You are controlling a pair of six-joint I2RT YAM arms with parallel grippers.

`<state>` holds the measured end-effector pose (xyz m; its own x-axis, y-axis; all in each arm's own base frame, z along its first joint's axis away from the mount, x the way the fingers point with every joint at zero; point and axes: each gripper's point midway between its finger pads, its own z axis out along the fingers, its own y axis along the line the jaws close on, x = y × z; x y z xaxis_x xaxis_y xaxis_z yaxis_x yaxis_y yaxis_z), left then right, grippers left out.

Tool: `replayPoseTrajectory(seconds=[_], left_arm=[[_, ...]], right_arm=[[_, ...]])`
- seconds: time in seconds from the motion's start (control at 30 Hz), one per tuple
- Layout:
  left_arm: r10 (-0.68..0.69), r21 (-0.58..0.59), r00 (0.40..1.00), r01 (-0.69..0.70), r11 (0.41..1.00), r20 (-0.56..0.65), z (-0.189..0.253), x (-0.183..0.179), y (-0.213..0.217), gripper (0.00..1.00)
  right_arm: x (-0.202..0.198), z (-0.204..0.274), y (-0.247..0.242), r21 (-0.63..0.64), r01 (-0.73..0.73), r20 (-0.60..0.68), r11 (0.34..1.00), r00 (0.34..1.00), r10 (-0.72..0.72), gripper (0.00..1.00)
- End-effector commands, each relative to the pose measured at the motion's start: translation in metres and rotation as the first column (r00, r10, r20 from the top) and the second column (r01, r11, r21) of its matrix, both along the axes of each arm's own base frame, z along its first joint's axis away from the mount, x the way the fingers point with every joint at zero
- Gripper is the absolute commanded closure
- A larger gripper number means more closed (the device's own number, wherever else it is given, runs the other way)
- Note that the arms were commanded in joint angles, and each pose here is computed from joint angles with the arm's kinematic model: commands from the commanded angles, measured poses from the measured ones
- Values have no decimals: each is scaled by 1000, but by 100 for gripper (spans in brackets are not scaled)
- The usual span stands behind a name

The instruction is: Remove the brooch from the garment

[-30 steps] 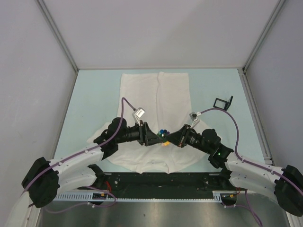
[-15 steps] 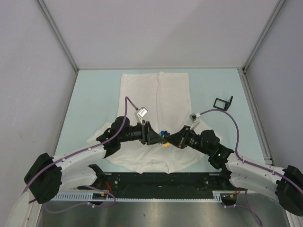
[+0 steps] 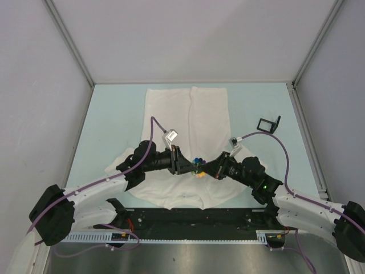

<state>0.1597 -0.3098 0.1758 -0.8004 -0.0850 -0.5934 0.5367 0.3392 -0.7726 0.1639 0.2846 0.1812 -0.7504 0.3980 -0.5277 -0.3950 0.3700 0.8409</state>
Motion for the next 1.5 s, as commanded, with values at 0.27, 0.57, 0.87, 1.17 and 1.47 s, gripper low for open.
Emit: replayPoseTrajectory(seconds=[0.27, 0.57, 0.87, 1.17, 1.47], left_arm=[[-56, -99, 997, 60, 993, 45, 31, -7, -9, 71], [-73, -136, 997, 78, 988, 37, 35, -12, -10, 74], [-94, -160, 995, 98, 982, 34, 40, -15, -11, 73], [-116, -168, 992, 123, 978, 48, 46, -18, -12, 72], [-164, -180, 985, 172, 968, 60, 50, -23, -16, 68]], right_arm=[[-1, 29, 3, 73, -29, 94, 997, 995, 22, 100], [-6, 33, 1, 91, -60, 123, 994, 991, 49, 100], [-6, 32, 3, 95, -71, 122, 993, 991, 59, 100], [-7, 29, 5, 87, -75, 116, 993, 991, 65, 100], [-4, 26, 6, 77, -67, 112, 995, 992, 58, 100]])
